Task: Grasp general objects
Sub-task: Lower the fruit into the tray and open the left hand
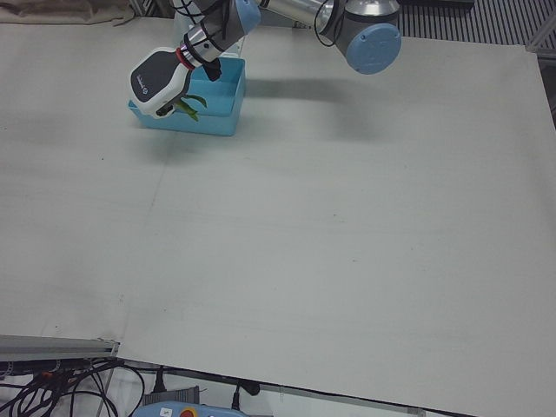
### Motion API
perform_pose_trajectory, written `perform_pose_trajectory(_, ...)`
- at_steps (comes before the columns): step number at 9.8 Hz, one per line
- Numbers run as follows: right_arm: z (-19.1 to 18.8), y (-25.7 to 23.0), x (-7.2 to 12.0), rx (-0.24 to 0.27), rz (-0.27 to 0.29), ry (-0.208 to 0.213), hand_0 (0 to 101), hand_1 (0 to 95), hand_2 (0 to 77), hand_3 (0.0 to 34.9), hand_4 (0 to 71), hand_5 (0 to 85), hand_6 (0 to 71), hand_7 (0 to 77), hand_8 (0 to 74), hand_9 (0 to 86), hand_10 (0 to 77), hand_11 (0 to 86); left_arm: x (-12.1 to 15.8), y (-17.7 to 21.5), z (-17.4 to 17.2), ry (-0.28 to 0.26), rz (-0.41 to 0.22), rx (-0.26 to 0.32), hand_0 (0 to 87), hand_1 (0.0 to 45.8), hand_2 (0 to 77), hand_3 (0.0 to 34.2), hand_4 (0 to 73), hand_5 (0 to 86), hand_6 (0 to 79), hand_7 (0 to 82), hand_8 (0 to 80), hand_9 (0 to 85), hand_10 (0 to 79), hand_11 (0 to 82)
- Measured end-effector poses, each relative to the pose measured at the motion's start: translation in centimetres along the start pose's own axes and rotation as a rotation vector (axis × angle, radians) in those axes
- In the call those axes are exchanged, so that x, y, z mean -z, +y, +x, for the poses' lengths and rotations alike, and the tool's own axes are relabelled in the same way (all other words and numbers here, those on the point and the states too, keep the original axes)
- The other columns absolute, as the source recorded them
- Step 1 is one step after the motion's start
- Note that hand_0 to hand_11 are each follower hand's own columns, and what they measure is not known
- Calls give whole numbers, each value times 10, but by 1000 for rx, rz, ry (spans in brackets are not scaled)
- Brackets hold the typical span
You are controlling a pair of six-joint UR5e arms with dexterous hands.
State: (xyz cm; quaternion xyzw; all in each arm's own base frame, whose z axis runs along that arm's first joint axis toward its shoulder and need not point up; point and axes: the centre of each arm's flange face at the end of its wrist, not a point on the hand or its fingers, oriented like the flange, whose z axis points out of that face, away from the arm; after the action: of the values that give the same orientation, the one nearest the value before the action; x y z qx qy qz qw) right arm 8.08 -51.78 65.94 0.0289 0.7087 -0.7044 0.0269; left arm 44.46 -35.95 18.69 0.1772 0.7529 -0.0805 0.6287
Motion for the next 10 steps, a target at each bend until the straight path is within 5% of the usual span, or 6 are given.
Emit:
perform_pose_trajectory(6,0,1,0,0,-2,0,1,65,16,0,0,0,0,0,0,11,0,5,3,16,2,-12,-90,11,505,0,398,0,415,393,578,769,496,704,704,698)
perform_pose_trajectory(7,0,1,0,0,-2,0,0,65,16,0,0,0,0,0,0,11,0,5,4,20,2,-23,-110,19,520,0,404,0,415,393,491,764,425,633,638,698)
perform_pose_trajectory(8,0,1,0,0,-2,0,0,65,16,0,0,0,0,0,0,11,0,5,5,22,1,-32,-126,30,520,0,404,0,415,393,360,0,322,535,545,622)
perform_pose_trajectory(9,0,1,0,0,-1,0,0,65,16,0,0,0,0,0,0,11,0,5,7,24,1,-38,-142,40,521,0,404,0,415,387,55,5,60,355,344,436)
perform_pose_trajectory(10,0,1,0,0,-1,0,0,65,16,0,0,0,0,0,0,11,0,5,7,25,1,-41,-153,46,518,0,382,0,415,387,55,5,60,355,344,436)
